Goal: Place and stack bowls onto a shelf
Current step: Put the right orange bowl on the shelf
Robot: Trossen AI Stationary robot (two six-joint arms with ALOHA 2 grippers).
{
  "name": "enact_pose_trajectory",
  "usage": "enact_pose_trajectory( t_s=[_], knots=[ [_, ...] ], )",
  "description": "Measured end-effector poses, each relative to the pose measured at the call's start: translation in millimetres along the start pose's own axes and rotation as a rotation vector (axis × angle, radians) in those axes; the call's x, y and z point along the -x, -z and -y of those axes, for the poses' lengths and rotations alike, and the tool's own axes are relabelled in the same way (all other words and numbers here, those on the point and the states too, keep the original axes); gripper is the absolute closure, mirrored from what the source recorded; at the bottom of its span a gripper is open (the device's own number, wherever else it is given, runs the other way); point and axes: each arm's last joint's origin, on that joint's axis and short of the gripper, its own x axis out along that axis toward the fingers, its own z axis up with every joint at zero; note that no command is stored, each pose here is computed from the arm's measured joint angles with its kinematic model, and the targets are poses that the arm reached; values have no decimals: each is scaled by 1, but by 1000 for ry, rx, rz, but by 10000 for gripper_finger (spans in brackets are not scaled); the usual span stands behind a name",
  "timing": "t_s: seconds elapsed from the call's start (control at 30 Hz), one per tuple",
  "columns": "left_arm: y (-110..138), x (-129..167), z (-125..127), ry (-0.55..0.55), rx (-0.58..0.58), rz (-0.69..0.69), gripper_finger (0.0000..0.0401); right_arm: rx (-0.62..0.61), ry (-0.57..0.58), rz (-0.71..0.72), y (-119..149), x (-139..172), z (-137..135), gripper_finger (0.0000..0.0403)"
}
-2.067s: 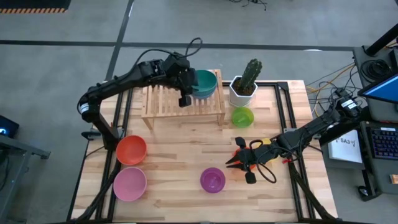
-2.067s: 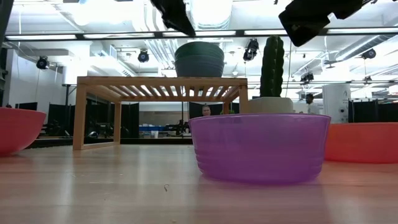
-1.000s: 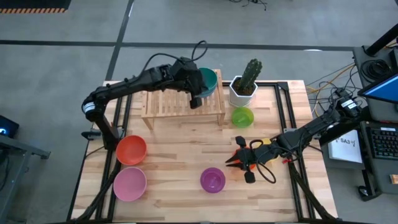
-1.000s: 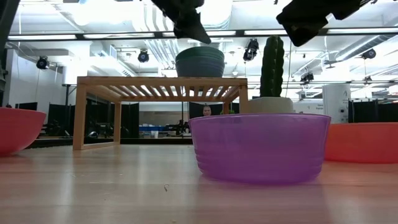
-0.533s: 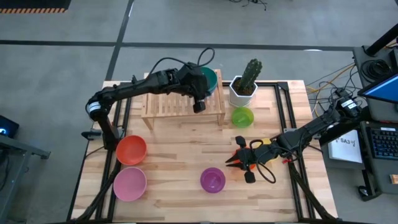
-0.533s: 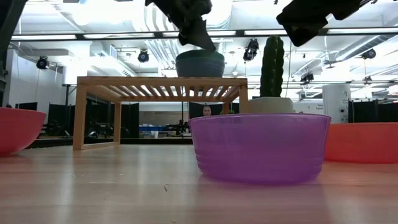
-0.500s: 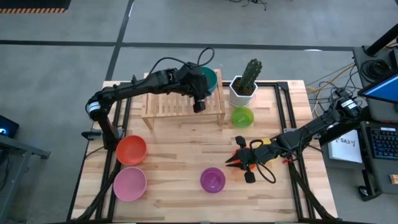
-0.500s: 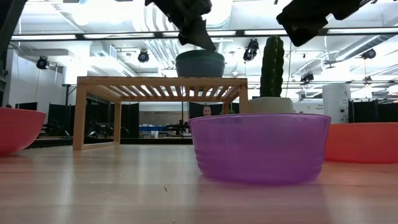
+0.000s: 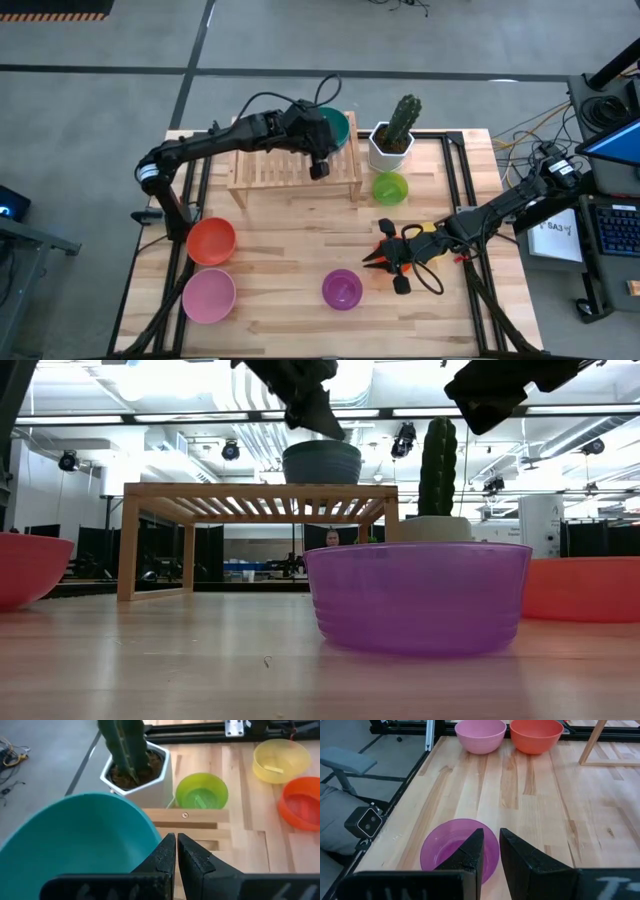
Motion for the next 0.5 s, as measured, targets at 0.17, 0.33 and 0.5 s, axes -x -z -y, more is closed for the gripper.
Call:
enact_pose_trajectory(
  t_s=[0.17, 0.33, 0.5],
  knots=[
    [1, -1, 4, 6, 5, 4, 400, 0, 0, 0, 0, 0, 0, 351],
    [-10, 21, 12, 17, -16, 62, 400, -2, 0, 1, 0, 0, 0, 351],
    [-11, 57, 28, 53, -44, 87, 400, -38, 58, 12, 0, 0, 2, 351]
  ],
)
